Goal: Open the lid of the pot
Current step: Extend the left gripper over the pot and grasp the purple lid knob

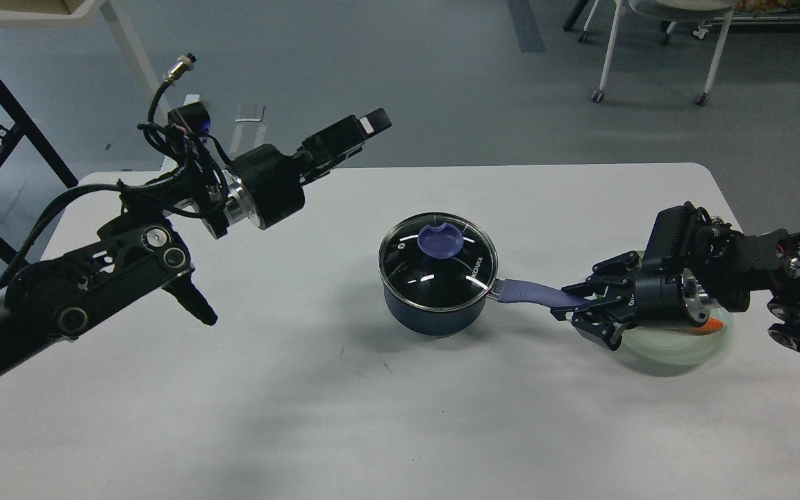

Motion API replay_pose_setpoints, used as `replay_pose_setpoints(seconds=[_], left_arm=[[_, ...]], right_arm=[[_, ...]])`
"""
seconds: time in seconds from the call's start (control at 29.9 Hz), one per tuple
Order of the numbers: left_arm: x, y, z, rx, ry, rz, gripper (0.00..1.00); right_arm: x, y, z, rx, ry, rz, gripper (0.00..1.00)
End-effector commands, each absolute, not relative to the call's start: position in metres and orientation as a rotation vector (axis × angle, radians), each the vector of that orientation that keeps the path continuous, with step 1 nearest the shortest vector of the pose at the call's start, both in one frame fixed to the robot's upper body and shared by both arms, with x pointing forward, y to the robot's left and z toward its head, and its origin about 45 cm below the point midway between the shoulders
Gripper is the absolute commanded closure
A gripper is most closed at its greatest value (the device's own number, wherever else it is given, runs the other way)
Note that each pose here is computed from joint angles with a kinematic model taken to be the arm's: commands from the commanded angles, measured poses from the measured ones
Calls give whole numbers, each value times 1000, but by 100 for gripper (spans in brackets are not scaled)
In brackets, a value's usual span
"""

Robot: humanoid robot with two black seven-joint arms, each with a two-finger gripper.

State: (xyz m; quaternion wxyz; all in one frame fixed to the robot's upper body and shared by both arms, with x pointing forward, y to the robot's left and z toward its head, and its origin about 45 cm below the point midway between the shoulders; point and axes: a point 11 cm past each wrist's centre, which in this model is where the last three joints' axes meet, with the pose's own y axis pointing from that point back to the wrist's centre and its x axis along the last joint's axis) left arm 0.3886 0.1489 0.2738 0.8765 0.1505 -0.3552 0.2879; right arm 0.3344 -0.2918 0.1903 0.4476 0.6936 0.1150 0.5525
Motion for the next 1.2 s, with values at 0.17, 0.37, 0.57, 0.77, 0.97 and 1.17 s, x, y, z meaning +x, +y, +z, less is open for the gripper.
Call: replay_pose_setpoints(seconds=[0.17,0.37,0.57,0.77,0.97,1.17], left_arm=[[361,129,226,556,-1311,255,4],[361,132,207,629,-1385,164,4],[364,135,204,650,-1385,161,4],[364,132,205,641,-1383,165,4],[359,117,203,608,-1382,152,4],[357,110,200,599,-1382,136,4]], right_arm=[[330,-273,202,1745,304,1417,81],[328,-274,198,1747,312,1405,81],[326,-276,194,1749,322,1393,81],[322,-279,189,1751,339,1377,81],[322,-279,189,1750,338,1376,81],[322,-282,190,1745,333,1371,81]])
